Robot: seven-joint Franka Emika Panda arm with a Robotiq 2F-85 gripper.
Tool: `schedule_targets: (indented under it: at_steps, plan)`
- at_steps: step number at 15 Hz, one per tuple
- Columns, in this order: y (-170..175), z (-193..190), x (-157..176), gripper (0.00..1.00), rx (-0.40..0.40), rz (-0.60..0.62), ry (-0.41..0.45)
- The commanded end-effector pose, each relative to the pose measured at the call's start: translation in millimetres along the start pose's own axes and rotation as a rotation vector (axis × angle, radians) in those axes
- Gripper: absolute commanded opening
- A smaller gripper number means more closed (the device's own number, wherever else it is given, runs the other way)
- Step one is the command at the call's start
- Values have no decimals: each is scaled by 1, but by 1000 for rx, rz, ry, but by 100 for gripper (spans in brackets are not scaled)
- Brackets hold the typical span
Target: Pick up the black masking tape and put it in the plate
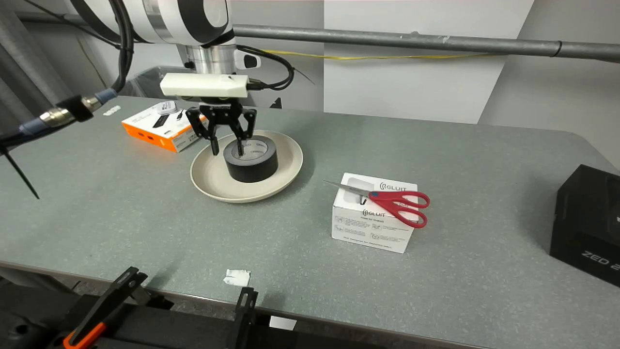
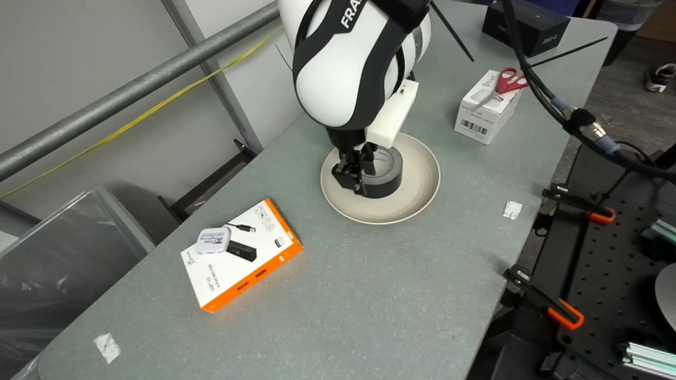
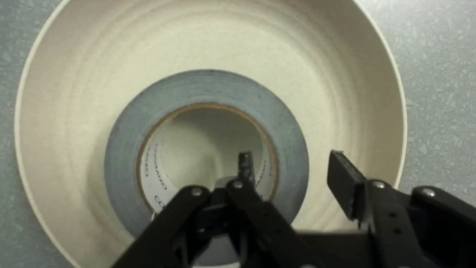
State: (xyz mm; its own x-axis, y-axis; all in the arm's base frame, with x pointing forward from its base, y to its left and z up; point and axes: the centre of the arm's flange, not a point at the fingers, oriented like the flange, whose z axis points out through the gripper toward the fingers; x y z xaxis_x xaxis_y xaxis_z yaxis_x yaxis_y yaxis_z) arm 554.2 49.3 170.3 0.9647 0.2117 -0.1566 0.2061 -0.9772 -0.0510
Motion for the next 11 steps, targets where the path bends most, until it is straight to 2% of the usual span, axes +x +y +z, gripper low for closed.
schedule_targets:
  at_steps: [1, 2, 3, 11]
  plan:
    - [-6, -4, 3, 88, -22, 0, -10]
    - [-7, -6, 3, 97, -20, -1, -7]
    - [-7, -6, 3, 100, -20, -1, -6]
    - [-6, 0, 1, 100, 0, -11, -4]
